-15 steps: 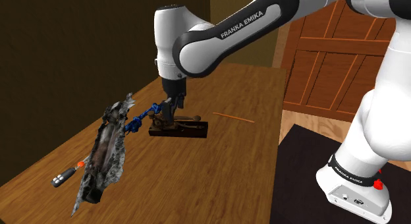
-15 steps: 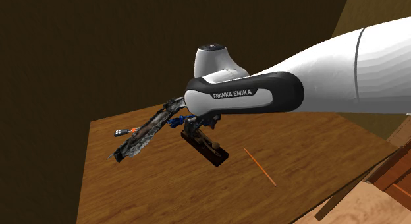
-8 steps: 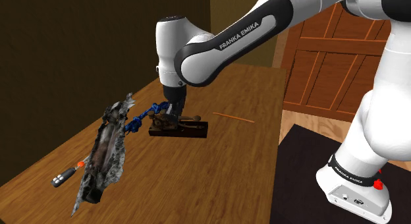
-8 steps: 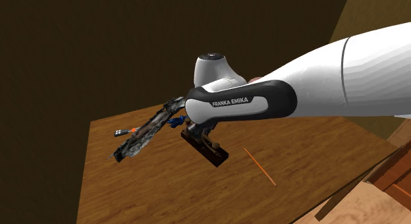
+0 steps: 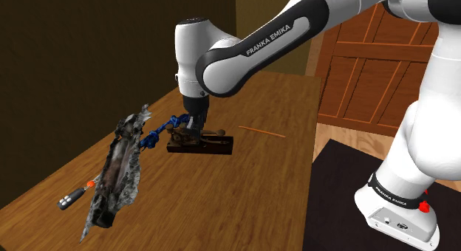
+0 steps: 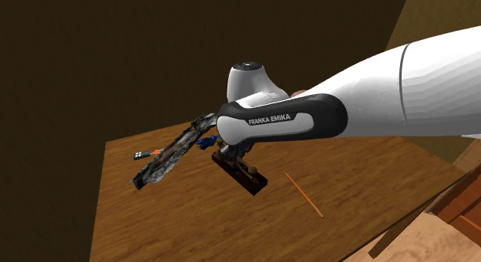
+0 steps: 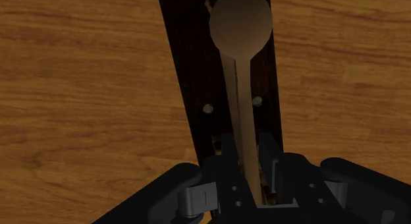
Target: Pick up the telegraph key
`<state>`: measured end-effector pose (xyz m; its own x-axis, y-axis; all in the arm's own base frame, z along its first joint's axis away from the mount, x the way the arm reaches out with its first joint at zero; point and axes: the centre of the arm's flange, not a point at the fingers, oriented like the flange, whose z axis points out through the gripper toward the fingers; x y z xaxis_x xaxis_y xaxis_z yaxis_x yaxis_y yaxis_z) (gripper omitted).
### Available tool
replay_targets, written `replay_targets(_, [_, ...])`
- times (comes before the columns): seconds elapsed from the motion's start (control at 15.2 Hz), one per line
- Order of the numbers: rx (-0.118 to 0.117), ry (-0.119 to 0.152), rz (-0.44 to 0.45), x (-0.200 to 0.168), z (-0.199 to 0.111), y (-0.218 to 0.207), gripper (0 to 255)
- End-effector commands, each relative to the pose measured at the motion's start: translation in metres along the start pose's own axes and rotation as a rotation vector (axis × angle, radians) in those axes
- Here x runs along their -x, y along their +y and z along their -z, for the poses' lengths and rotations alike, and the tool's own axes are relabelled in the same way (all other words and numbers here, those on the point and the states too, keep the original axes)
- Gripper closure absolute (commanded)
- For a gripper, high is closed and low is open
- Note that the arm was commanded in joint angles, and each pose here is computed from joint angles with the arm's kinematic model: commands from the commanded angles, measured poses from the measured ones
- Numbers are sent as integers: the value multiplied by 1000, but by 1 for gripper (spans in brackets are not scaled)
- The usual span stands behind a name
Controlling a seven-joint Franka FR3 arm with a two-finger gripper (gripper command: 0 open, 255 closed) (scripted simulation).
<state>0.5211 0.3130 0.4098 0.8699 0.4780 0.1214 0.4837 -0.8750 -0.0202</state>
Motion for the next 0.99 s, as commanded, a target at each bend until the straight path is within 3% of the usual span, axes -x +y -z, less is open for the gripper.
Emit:
replay_targets(0.0, [0, 0, 0, -1, 5, 0, 255])
replay_targets(0.92, [0, 0, 0, -10, 78, -2, 255])
